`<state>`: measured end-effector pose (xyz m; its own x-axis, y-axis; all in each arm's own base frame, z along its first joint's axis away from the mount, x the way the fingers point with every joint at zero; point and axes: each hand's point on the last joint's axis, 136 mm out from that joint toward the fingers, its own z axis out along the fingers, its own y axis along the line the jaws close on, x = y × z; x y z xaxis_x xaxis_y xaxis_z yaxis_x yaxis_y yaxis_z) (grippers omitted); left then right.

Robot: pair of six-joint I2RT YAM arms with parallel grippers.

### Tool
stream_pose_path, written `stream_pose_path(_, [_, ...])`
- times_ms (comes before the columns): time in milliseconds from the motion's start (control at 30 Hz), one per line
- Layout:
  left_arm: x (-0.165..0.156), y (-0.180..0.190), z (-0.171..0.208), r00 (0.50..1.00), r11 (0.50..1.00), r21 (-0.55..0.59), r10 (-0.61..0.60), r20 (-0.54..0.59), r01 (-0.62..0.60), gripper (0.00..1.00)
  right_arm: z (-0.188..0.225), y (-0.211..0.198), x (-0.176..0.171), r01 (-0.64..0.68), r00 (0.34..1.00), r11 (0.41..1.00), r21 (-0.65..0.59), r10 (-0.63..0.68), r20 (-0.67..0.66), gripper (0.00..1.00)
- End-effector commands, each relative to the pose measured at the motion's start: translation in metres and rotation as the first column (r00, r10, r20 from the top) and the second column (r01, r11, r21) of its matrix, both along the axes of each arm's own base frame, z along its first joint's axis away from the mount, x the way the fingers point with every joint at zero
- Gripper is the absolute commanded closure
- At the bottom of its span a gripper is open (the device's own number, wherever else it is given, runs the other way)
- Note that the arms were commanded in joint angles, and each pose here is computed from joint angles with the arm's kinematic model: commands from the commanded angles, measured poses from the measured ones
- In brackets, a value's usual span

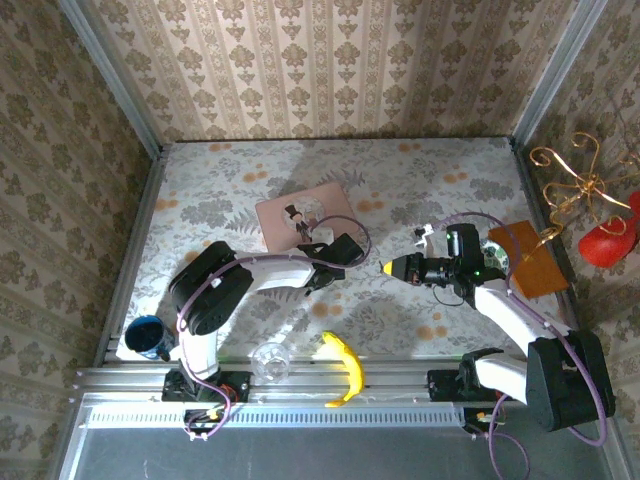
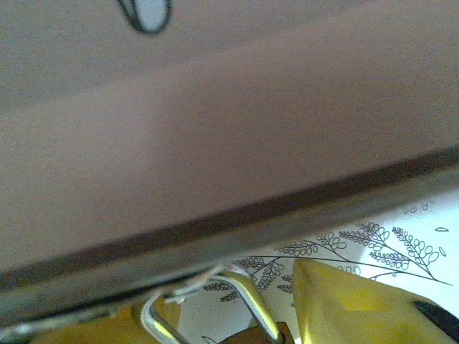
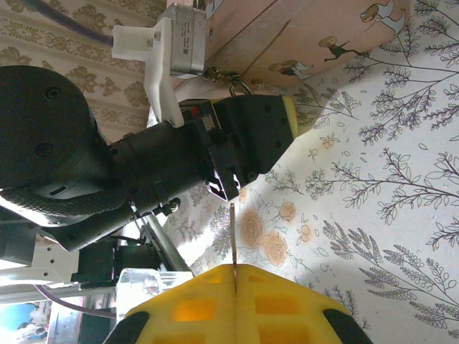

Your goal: Unlock the padlock with the key

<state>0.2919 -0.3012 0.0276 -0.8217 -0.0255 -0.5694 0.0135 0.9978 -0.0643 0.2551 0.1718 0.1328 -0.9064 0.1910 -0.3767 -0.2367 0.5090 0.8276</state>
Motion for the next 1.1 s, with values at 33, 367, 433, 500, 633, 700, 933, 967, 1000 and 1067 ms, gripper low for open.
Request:
stream_pose_path(33, [-0.004, -0.001, -0.009, 1.0, 1.0, 0.015, 0.003, -0.016, -0.003, 0.61, -0.002, 0.003, -0.005, -0.016, 1.0, 1.0, 0.017, 0.016, -0.007, 1.0])
stream_pose_path(367, [-0.009, -0.005, -0.003, 0.999, 0.999, -0.032, -0.009, -0.032, 0.008, 0.76, -0.007, 0.001, -0.008, -0.003, 1.0, 1.0, 0.011, 0.003, -0.01, 1.0])
stream_pose_path(433, [-0.01, -0.009, 0.001, 0.999, 0.997, -0.077, -0.01, -0.046, 0.007, 0.77, -0.009, 0.001, -0.008, 0.005, 1.0, 1.0, 0.011, -0.005, -0.003, 1.0])
stream_pose_path(500, [-0.011, -0.014, 0.005, 0.998, 0.991, -0.137, -0.016, -0.064, 0.007, 0.8, -0.012, 0.001, -0.008, 0.011, 1.0, 1.0, 0.007, -0.011, 0.011, 1.0])
stream_pose_path(633, [-0.008, -0.021, 0.017, 0.996, 0.976, -0.219, -0.041, -0.077, 0.024, 0.86, -0.019, 0.007, -0.011, 0.017, 0.998, 1.0, -0.019, -0.015, 0.068, 1.0])
stream_pose_path(700, [-0.008, -0.025, 0.023, 0.994, 0.969, -0.243, -0.067, -0.085, 0.045, 0.89, -0.02, 0.012, -0.013, 0.014, 0.994, 0.999, -0.032, -0.01, 0.11, 1.0])
stream_pose_path(933, [-0.009, -0.033, 0.036, 0.981, 0.928, -0.366, -0.132, -0.143, 0.072, 0.92, -0.024, 0.028, -0.016, -0.015, 0.975, 0.997, -0.077, 0.032, 0.219, 1.0])
stream_pose_path(967, [-0.009, -0.034, 0.038, 0.979, 0.919, -0.389, -0.135, -0.151, 0.067, 0.94, -0.026, 0.03, -0.016, -0.023, 0.976, 0.997, -0.076, 0.039, 0.215, 1.0])
stream_pose_path(1000, [-0.009, -0.035, 0.04, 0.978, 0.911, -0.407, -0.139, -0.155, 0.065, 0.94, -0.027, 0.033, -0.016, -0.03, 0.976, 0.997, -0.075, 0.045, 0.213, 1.0])
stream_pose_path(1067, [-0.008, -0.036, 0.045, 0.977, 0.9, -0.432, -0.144, -0.157, 0.063, 0.94, -0.031, 0.04, -0.015, -0.048, 0.977, 0.996, -0.07, 0.062, 0.204, 1.0])
